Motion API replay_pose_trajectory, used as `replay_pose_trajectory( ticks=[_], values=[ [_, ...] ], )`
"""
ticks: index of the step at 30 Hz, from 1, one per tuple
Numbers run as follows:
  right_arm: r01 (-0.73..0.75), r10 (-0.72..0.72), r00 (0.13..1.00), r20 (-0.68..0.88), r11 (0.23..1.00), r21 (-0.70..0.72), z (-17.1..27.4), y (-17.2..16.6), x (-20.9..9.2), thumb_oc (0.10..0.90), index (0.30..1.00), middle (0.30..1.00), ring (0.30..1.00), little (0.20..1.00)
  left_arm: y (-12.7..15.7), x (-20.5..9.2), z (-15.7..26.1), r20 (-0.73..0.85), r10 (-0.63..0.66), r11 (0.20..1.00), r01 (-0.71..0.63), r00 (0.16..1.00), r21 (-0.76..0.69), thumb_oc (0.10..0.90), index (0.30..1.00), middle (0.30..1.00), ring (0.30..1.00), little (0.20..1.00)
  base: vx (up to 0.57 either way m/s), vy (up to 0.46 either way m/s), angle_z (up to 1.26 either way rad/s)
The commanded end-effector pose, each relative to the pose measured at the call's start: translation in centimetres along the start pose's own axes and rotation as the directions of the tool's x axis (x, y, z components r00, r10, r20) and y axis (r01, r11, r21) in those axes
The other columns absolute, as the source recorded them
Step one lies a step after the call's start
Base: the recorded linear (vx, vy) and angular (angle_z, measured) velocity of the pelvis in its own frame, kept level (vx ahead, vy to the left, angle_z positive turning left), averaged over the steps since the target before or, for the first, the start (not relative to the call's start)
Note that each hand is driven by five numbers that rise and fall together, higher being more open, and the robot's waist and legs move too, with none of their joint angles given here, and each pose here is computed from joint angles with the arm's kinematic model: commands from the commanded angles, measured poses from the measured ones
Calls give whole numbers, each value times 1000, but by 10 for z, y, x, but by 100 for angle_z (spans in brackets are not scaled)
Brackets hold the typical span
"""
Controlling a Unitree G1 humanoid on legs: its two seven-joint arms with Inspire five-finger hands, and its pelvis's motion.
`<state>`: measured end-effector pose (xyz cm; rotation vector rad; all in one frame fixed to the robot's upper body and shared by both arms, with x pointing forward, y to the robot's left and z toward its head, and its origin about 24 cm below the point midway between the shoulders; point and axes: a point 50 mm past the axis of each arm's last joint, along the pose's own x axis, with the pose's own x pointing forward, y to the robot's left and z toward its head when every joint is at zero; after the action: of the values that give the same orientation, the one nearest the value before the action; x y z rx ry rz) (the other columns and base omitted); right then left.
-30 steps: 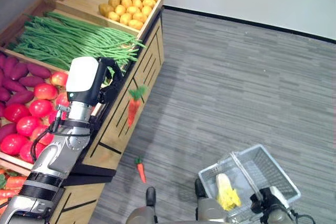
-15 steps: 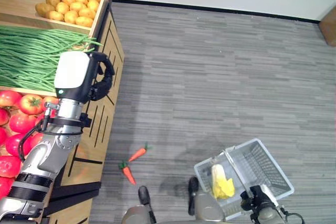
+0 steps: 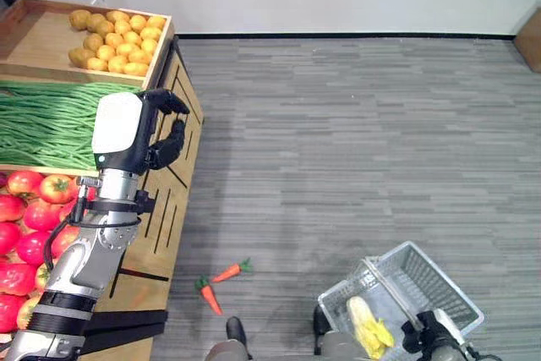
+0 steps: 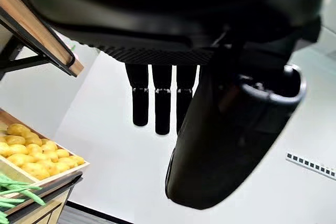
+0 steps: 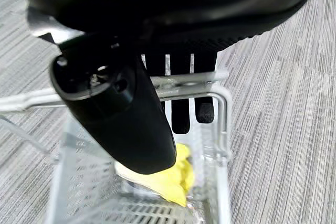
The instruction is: Get the vegetables into the basket
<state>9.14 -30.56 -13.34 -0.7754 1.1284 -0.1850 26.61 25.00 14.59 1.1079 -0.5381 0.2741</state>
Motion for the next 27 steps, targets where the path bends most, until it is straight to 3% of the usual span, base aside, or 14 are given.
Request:
replay_pose_trajectory(
  ticks=[1, 2, 3, 4, 6, 11, 18, 27],
  values=[
    [89, -89, 995, 43, 996, 13, 10, -19, 5, 400, 300, 300, 300, 300, 29, 20, 20, 80, 172, 975, -158, 982, -156, 900, 1000, 1000, 1000, 1000, 13, -33, 10],
    [90, -90, 995, 42, 996, 12, 9, -19, 5, 400, 300, 300, 300, 300, 29, 19, 20, 79, 170, 975, -156, 982, -159, 900, 1000, 1000, 1000, 1000, 28, -41, 8],
    [95, -96, 995, 34, 995, 18, 8, -21, 5, 400, 300, 300, 300, 300, 24, 11, 20, 3, 172, 918, -159, 985, -363, 900, 1000, 1000, 1000, 1000, 33, -31, 7],
    [105, -106, 994, 37, 994, 30, 9, -25, 5, 400, 300, 300, 300, 300, 22, 8, 22, -2, 130, 877, -116, 992, -466, 900, 1000, 1000, 1000, 1000, 41, -33, 6],
    [112, -114, 992, 56, 993, 27, 11, -29, 5, 400, 300, 300, 300, 300, 18, -1, 16, -43, 65, 818, -78, 997, -570, 900, 1000, 1000, 1000, 1000, 0, 0, 0],
    [94, -96, 994, 57, 995, 30, 11, -27, 5, 400, 300, 300, 300, 300, 1, -21, 5, -114, -50, 817, -25, 992, -575, 900, 1000, 1000, 1000, 1000, 9, -17, 5],
    [81, -84, 995, 61, 996, 46, 15, -20, 5, 400, 300, 300, 300, 300, -30, -60, -20, -270, -208, 875, 55, 940, -482, 900, 1000, 1000, 1000, 1000, 10, -16, 6],
    [92, -95, 992, 86, 995, 37, 21, -20, 5, 400, 300, 300, 300, 300, -93, -144, -55, -544, -491, 851, 242, 681, -465, 900, 1000, 1000, 1000, 1000, 1, -1, 1]
  ],
)
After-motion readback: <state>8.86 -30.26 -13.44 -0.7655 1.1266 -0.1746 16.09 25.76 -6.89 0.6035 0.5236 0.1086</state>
